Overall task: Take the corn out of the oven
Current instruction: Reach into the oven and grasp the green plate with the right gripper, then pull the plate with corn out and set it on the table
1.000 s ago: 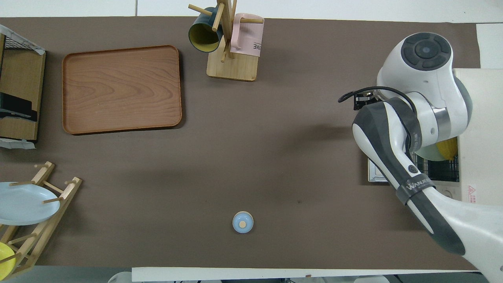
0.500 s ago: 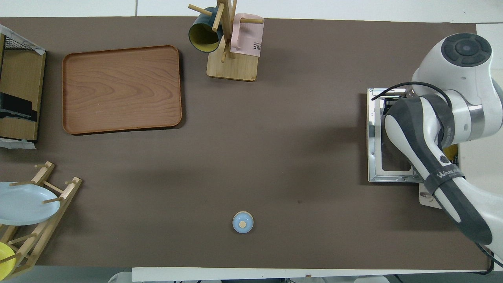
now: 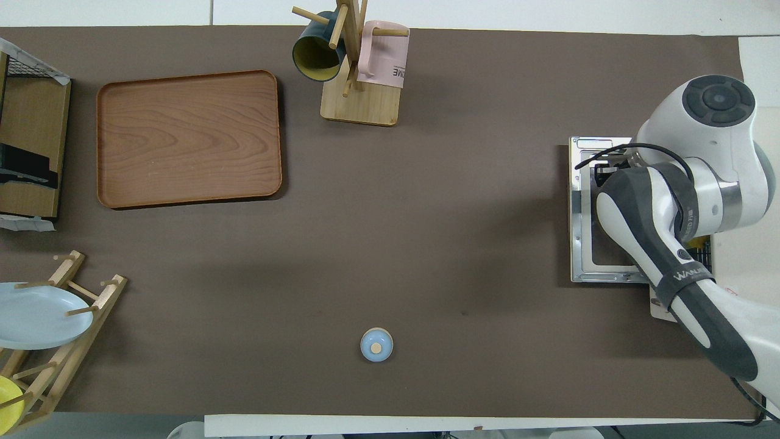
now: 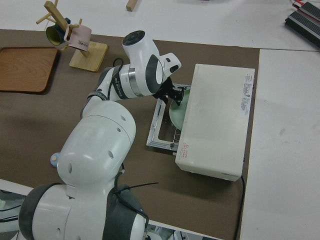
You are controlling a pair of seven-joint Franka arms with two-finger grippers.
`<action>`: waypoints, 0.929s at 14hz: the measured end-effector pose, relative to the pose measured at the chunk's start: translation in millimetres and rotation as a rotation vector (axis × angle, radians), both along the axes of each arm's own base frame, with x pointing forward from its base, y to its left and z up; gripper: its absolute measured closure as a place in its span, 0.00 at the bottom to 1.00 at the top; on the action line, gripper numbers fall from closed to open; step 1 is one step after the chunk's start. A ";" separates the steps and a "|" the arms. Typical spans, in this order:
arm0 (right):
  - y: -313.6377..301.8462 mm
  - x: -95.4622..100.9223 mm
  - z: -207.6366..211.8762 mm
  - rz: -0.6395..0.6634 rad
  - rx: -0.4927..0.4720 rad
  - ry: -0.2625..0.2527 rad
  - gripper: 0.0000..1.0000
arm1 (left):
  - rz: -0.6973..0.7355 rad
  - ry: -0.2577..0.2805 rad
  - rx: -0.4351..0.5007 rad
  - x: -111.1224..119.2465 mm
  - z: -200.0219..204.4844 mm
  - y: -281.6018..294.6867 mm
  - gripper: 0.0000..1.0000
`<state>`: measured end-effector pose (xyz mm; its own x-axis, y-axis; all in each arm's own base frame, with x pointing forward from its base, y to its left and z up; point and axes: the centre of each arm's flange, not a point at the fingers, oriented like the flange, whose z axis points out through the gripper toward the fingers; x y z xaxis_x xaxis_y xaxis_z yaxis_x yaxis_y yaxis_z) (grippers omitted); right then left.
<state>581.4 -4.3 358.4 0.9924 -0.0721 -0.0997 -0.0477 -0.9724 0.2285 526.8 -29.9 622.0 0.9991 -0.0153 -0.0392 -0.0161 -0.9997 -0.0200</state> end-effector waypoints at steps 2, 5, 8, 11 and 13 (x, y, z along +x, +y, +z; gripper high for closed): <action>1.1 -1.7 3.1 0.023 0.000 0.012 0.85 | 0.000 0.000 0.000 0.0 0.0 -0.3 0.00; 29.0 -5.3 19.2 0.065 -0.010 0.041 0.96 | -0.006 0.000 0.000 -0.2 0.0 -3.1 0.00; 101.7 -5.8 43.2 0.122 -0.036 0.067 0.96 | -0.008 0.000 0.000 -0.3 0.0 -4.2 0.00; 212.3 -7.9 67.9 0.070 -0.072 0.067 0.97 | -0.005 0.001 0.000 -0.2 -0.2 -2.7 0.00; 307.1 -13.1 65.2 0.022 -0.073 0.046 0.97 | -0.004 0.001 0.000 -0.2 -0.6 -2.6 0.00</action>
<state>568.4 302.8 423.6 0.9884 -0.0590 -0.1402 -0.0144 -0.9538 0.3000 526.6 -32.5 621.4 0.9990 -0.0194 -0.0405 -0.0202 -0.9996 -0.0201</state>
